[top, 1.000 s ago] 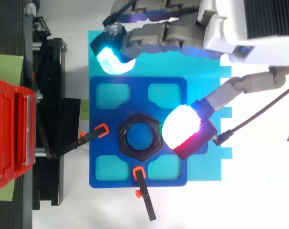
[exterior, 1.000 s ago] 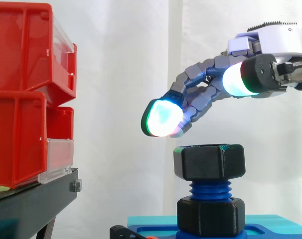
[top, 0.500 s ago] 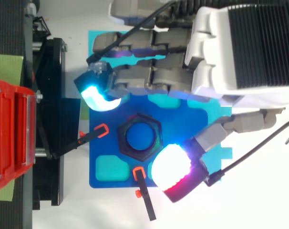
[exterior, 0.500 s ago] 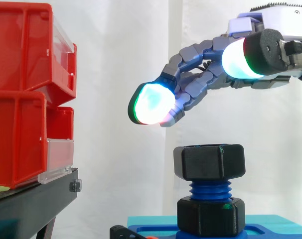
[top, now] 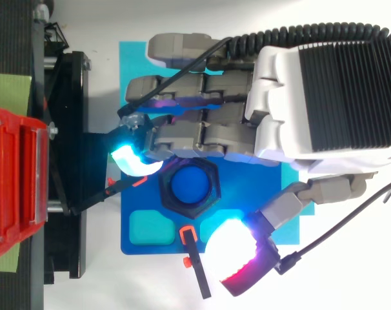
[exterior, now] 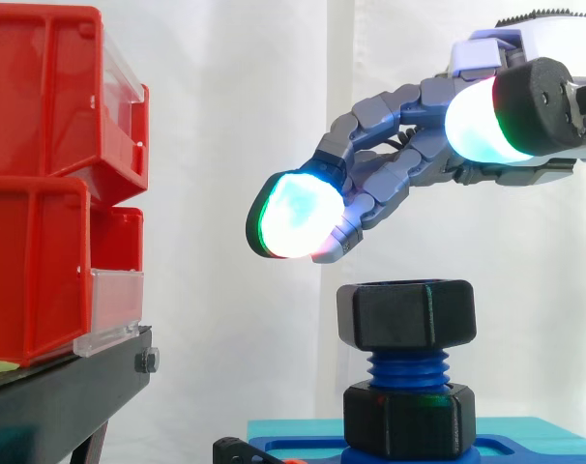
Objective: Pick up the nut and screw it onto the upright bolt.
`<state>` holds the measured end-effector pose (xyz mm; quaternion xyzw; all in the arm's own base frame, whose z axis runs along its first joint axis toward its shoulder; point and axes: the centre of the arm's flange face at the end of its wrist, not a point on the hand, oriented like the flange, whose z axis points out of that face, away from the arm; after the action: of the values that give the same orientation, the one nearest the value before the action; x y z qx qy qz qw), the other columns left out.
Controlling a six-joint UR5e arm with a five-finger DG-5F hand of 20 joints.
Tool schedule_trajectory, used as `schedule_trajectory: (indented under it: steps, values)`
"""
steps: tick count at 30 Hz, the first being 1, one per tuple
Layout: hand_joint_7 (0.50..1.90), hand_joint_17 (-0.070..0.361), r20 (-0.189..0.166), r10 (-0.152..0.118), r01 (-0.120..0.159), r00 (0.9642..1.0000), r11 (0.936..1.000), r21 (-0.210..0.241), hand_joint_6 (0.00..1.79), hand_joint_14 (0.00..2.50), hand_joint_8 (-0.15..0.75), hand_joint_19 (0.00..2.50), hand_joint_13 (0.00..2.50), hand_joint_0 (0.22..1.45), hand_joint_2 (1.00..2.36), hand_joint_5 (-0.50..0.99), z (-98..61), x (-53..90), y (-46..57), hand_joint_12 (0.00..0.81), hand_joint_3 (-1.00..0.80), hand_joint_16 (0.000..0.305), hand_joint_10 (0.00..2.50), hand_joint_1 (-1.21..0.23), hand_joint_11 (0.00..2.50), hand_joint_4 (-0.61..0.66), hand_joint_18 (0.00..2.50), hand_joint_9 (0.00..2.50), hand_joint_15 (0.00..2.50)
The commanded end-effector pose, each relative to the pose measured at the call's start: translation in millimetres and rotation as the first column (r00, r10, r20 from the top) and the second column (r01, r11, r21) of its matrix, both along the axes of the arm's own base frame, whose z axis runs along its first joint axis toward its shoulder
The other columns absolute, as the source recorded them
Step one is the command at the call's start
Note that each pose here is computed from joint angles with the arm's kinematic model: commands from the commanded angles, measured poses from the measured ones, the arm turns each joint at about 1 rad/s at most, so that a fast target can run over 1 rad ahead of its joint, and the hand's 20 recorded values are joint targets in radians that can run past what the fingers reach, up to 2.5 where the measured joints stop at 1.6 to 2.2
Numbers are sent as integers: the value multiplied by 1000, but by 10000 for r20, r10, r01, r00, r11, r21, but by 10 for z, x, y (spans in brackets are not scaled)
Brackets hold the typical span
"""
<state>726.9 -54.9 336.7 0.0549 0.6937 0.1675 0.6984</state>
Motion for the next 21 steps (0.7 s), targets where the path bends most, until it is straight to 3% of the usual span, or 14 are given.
schedule_trajectory:
  steps: [1, 18, 21]
  values:
    - [649, 79, 18, -14, 14, 10000, 10000, 18, 502, 0, 242, 0, 238, 459, 1000, -165, 1, 2, 2, 310, -500, 35, 0, -327, 0, 193, 0, 608, 0]
    - [670, 74, 21, 31, -31, 10000, 10000, 2, 502, 0, 251, 0, 316, 466, 1000, -153, 1, 3, 26, 295, -500, 33, 0, -358, 0, 210, 0, 676, 0]
    - [677, 74, -89, 32, -32, 10000, 10000, 6, 502, 0, 254, 0, 351, 471, 1000, -147, -68, -1, 25, 290, -500, 33, 0, -375, 0, 219, 0, 710, 0]
